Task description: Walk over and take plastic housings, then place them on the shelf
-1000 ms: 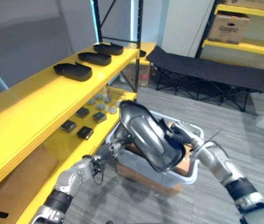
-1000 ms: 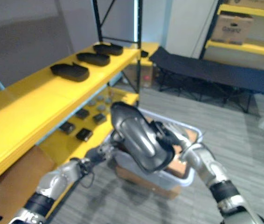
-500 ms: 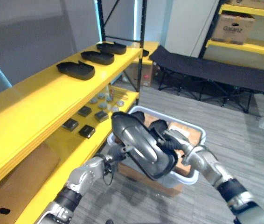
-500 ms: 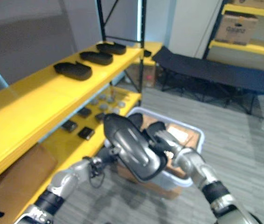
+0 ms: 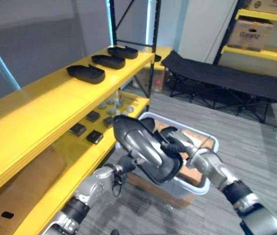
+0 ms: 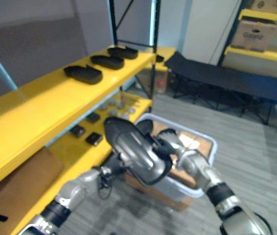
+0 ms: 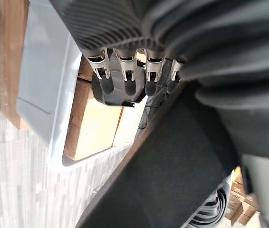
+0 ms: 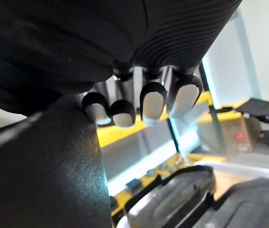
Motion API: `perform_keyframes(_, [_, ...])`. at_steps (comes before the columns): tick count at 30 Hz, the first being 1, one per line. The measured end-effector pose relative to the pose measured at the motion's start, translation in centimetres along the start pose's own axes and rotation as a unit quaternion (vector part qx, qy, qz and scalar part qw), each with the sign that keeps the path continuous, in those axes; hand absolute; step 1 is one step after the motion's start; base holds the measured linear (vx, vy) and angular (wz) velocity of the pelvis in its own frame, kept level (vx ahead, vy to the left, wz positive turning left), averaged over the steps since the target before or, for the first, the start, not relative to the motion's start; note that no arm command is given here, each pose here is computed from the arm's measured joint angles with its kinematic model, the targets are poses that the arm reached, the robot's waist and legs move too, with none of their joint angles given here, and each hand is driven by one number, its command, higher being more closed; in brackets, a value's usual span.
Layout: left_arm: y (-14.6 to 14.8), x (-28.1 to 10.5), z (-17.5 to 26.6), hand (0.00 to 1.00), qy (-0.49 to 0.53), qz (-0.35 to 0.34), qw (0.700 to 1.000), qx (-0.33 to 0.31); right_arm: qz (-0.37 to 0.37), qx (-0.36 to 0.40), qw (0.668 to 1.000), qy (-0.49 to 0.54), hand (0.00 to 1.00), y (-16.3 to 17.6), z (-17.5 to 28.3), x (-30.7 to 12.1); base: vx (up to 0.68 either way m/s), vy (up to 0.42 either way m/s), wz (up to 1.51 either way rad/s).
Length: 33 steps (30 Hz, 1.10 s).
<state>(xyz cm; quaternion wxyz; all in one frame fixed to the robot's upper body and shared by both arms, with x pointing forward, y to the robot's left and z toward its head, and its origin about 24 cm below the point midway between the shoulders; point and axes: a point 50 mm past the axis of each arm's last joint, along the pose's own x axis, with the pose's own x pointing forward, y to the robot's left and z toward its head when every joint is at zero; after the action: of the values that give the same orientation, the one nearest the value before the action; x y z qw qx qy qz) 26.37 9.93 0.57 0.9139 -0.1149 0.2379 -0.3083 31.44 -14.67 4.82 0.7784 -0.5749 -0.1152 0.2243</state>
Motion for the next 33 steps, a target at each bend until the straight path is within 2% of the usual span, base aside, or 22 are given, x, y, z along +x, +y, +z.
perform_keyframes(3, [0.0, 0.0, 0.6, 0.0, -0.03, 0.007, 1.0, 0.005, -0.008, 0.001, 1.0, 0.004, 1.0, -0.1, 0.3, 0.4, 0.0, 0.0, 0.0])
perform_keyframes(4, [0.0, 0.1, 0.7, 1.0, -0.038, 0.011, 0.999, 0.006, -0.011, 0.002, 1.0, 0.004, 1.0, -0.2, 0.3, 0.5, 0.0, 0.0, 0.0])
perform_keyframes(10, [0.0, 0.1, 1.8, 1.0, -0.078, 0.049, 0.995, 0.026, -0.035, 0.012, 0.999, 0.009, 1.0, -1.0, 0.0, 0.8, 0.0, 0.0, 0.0])
perform_keyframes(17, [1.1, -0.7, 3.8, 1.0, -0.146, 0.13, 0.98, 0.04, -0.106, 0.053, 0.993, -0.007, 1.0, -2.3, 0.7, 1.1, 0.0, 0.0, 0.0])
perform_keyframes(21, [1.3, -1.2, 4.9, 1.0, -0.185, 0.142, 0.971, 0.043, -0.143, 0.057, 0.987, -0.032, 1.0, -3.5, 1.8, 1.2, 0.0, 0.0, 0.0])
perform_keyframes(31, [1.8, -2.4, 5.6, 1.0, -0.22, 0.16, 0.961, 0.05, -0.157, 0.074, 0.98, -0.097, 1.0, -3.6, 3.8, 0.7, 0.0, 0.0, 0.0])
perform_keyframes(32, [1.8, -2.4, 5.6, 0.0, -0.22, 0.162, 0.961, 0.053, -0.156, 0.074, 0.98, -0.099, 1.0, -3.6, 3.9, 0.7, 0.0, 0.0, 0.0])
perform_keyframes(33, [1.8, -2.4, 5.6, 0.0, -0.219, 0.159, 0.961, 0.06, -0.154, 0.074, 0.98, -0.099, 1.0, -3.5, 3.9, 0.7, 0.0, 0.0, 0.0])
